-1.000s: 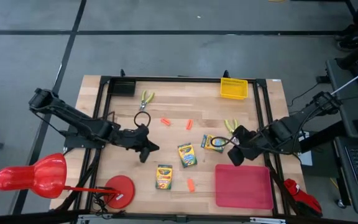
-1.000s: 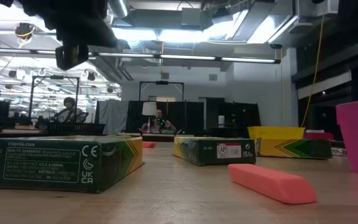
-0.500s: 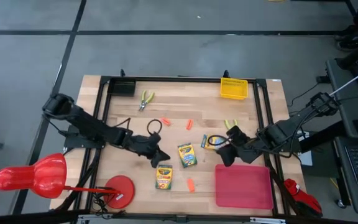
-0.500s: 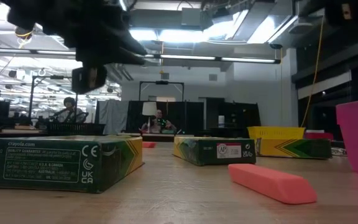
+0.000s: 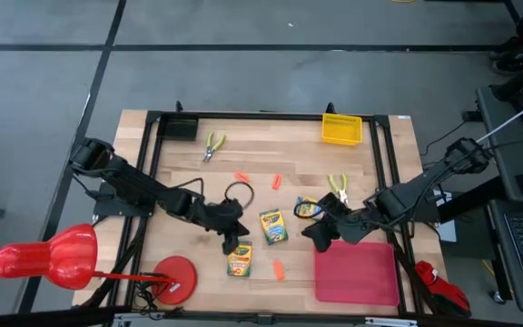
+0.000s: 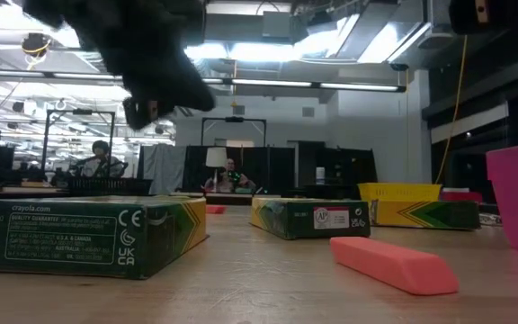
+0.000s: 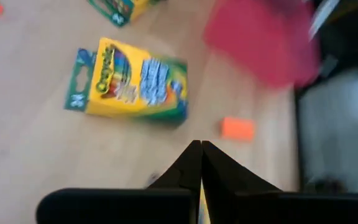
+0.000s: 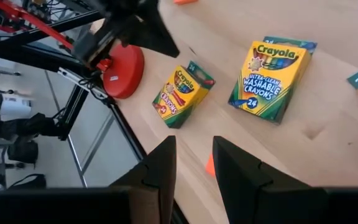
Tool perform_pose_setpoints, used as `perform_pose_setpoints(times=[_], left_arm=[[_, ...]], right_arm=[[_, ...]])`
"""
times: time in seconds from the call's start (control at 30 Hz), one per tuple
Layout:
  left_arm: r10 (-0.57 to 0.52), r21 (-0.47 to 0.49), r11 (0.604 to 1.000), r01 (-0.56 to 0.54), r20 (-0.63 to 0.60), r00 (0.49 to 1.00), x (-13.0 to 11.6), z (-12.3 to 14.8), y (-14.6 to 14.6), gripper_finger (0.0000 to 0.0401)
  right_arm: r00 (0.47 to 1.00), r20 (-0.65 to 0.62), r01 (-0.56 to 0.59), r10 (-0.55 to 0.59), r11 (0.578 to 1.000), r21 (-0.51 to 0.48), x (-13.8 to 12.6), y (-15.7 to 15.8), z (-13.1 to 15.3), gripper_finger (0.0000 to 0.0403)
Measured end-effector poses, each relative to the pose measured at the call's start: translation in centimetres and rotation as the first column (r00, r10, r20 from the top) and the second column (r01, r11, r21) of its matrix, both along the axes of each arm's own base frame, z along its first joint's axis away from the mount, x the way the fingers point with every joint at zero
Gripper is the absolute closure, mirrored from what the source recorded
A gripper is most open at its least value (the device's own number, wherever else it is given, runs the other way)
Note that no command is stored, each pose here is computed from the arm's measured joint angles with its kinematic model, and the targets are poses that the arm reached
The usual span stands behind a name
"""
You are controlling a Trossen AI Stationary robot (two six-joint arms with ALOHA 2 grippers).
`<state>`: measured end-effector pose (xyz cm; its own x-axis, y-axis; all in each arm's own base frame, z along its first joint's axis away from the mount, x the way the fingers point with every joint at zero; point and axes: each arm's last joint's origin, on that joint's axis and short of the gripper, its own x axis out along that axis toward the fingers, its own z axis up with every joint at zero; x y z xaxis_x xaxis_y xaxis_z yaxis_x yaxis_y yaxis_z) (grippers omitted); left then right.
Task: Pick & Place School Supplies
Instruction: Put the crayon box into the pink bin
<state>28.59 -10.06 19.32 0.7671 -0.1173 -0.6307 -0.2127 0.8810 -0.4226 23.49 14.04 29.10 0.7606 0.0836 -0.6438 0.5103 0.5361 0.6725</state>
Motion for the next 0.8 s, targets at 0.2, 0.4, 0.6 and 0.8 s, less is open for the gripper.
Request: perform_pose_setpoints(times=[0.2, 0.4, 0.6, 0.8], left_arm=[[-0.201, 0.154, 0.964, 0.217, -0.113, 0.973, -0.4, 1.9, -1.9, 0.0399], [-0.302, 0.018, 0.952, 0.305, -0.109, 0.947, -1.4, 2.0, -4.5, 0.0394], [-0.280, 0.031, 0.959, 0.283, -0.081, 0.957, -2.7, 2.1, -7.0, 0.0399], [-0.043, -0.037, 0.998, 0.041, -0.056, 0.998, -3.4, 1.3, -8.9, 0.0397]], right_arm=[[0.998, 0.051, 0.032, -0.033, 0.999, 0.023, 0.5, 0.2, 0.2, 0.0295], [0.989, 0.127, 0.075, -0.075, 0.997, 0.001, 0.7, 0.2, 0.7, 0.0295], [0.984, 0.145, 0.106, -0.102, 0.994, -0.016, 0.8, 0.1, 0.8, 0.0295], [0.983, 0.159, 0.102, -0.096, 0.994, -0.028, 0.5, 0.5, 0.8, 0.0295]])
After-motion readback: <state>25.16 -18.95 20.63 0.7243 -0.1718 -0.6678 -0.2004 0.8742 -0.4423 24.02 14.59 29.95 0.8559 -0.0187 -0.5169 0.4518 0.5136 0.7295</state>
